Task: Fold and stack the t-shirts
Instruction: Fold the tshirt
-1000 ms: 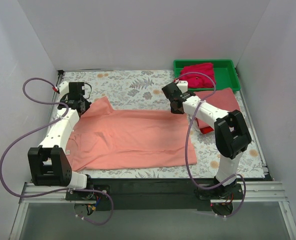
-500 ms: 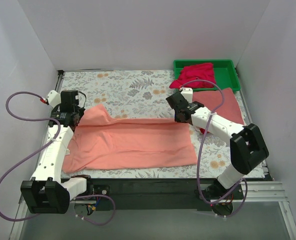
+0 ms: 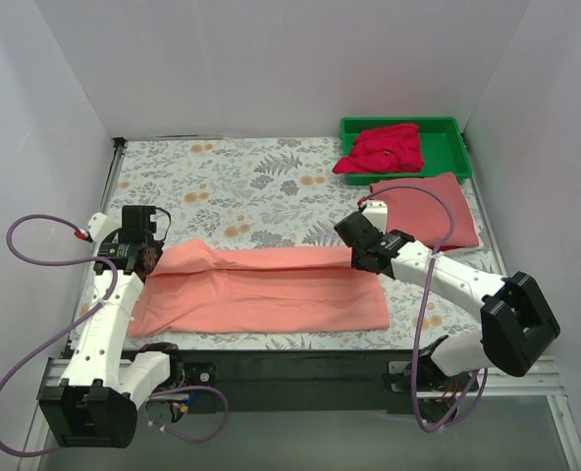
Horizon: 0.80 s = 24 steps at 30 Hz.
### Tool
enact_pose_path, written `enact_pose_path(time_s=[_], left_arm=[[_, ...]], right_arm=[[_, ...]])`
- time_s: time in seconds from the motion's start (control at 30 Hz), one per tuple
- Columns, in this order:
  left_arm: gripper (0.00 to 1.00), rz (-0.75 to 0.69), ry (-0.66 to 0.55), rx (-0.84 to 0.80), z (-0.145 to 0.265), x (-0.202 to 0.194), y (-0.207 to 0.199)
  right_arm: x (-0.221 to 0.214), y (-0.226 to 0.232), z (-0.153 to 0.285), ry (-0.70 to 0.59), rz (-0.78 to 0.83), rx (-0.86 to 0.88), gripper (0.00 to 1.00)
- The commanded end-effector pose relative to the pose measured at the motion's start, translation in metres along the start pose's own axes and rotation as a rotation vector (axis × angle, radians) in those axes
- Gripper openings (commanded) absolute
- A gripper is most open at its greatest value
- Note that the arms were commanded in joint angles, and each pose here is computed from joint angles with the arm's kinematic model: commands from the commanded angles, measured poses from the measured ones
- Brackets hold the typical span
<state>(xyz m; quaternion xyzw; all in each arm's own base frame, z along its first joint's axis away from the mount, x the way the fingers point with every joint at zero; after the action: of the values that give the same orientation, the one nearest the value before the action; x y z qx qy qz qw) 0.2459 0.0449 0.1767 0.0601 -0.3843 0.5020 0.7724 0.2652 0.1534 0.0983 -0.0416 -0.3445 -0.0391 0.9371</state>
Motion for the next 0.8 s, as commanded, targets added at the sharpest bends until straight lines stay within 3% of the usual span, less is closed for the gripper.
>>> enact_pose_path(time_s=[0.0,0.23,0.3,0.33,0.37,0.43,0.5,0.53,0.6,0.63,0.7,0.77], left_arm=[[0.0,0.051,-0.021,0.092,0.001,-0.002,0.023],[0.0,0.13,0.022,0.234,0.002,-0.02,0.053],[0.19,0.131,0.035,0.293,0.005,-0.027,0.068],[0.29,0.138,0.037,0.303,0.007,-0.027,0.071],[0.5,0.167,0.039,0.316,0.01,-0.028,0.073],[0.64,0.184,0.043,0.314,0.02,-0.027,0.079],[0.69,0.209,0.039,0.271,0.027,-0.021,0.074],[0.71,0.215,0.034,0.243,0.03,-0.019,0.071],[0.76,0.202,0.049,0.121,0.035,-0.015,0.053],[0.78,0.191,0.073,0.071,0.035,-0.017,0.044],[0.8,0.119,0.16,-0.097,0.035,-0.029,0.011],[0.84,0.085,0.229,-0.16,0.029,-0.041,-0.009]], right_arm=[[-0.003,0.002,0.01,-0.032,-0.043,0.029,0.01],[-0.041,-0.012,0.011,0.013,-0.041,0.031,0.04],[-0.056,-0.018,0.01,0.037,-0.031,0.033,0.09],[-0.06,-0.021,0.011,0.04,-0.029,0.04,0.21],[-0.072,-0.027,0.009,0.06,-0.019,0.033,0.29],[-0.077,-0.028,0.016,0.066,-0.038,0.075,0.41],[-0.082,-0.028,0.021,0.068,-0.045,0.114,0.5],[-0.074,-0.028,0.029,0.034,-0.052,0.15,0.65],[-0.069,-0.027,0.036,0.005,-0.062,0.188,0.79],[-0.062,-0.027,0.042,-0.022,-0.07,0.217,0.98],[-0.053,-0.016,0.051,-0.048,-0.074,0.291,0.98],[-0.042,-0.002,0.059,-0.087,-0.057,0.378,0.99]])
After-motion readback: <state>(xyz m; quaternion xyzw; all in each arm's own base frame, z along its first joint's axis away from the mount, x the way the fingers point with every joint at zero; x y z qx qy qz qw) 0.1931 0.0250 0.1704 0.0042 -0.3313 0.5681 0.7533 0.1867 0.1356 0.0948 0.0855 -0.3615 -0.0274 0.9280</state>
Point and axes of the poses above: each gripper's point midway between its finger pads, its own z axis back along the fingers, its own y axis along the line the jaws close on, x = y × z, the point moved 1 cm from there along z, back along the fingers, and after that the axes turned 1 degree about -z, right-handed, at the moved point
